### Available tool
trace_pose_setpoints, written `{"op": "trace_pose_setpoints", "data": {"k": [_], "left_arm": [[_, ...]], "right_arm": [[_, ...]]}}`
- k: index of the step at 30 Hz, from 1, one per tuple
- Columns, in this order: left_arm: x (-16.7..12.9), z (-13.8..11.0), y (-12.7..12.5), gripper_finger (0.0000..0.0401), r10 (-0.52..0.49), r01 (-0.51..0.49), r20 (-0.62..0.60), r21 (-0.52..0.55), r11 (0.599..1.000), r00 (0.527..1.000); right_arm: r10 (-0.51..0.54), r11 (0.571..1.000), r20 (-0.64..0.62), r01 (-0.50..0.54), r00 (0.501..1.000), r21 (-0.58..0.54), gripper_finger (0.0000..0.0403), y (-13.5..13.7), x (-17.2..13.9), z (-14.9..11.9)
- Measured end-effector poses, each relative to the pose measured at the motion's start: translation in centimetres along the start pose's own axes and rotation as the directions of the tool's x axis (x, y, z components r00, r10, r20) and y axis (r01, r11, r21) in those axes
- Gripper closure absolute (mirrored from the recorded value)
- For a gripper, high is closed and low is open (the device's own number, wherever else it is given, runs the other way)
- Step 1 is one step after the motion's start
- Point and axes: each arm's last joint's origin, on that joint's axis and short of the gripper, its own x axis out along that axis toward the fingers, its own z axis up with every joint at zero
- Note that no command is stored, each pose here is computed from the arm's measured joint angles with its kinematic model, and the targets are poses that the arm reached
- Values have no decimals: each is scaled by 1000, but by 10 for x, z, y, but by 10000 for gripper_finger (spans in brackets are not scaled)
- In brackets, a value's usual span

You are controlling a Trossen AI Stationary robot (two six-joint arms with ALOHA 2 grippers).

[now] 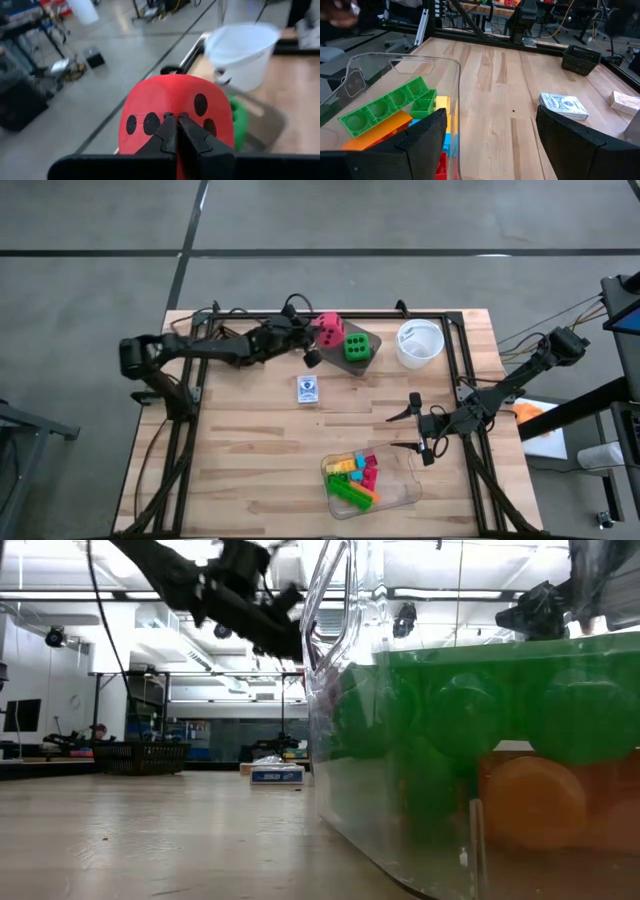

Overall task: Pick & Place Toys
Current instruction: Put the red die into the top right transparent black bin

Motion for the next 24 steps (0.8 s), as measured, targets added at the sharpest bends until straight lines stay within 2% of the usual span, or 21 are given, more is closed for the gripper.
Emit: {"op": "trace_pose_setpoints", "data": {"k": [10,24], "left_arm": [[46,-22,-5,400,-16,13,-99,-30,999,995],[56,-48,-8,401,-65,33,-300,-111,993,952]], "right_arm": [[0,1000,-8,0,1000,0,102,0,0,-1],[0,1000,-8,0,1000,0,102,0,0,-1]]}}
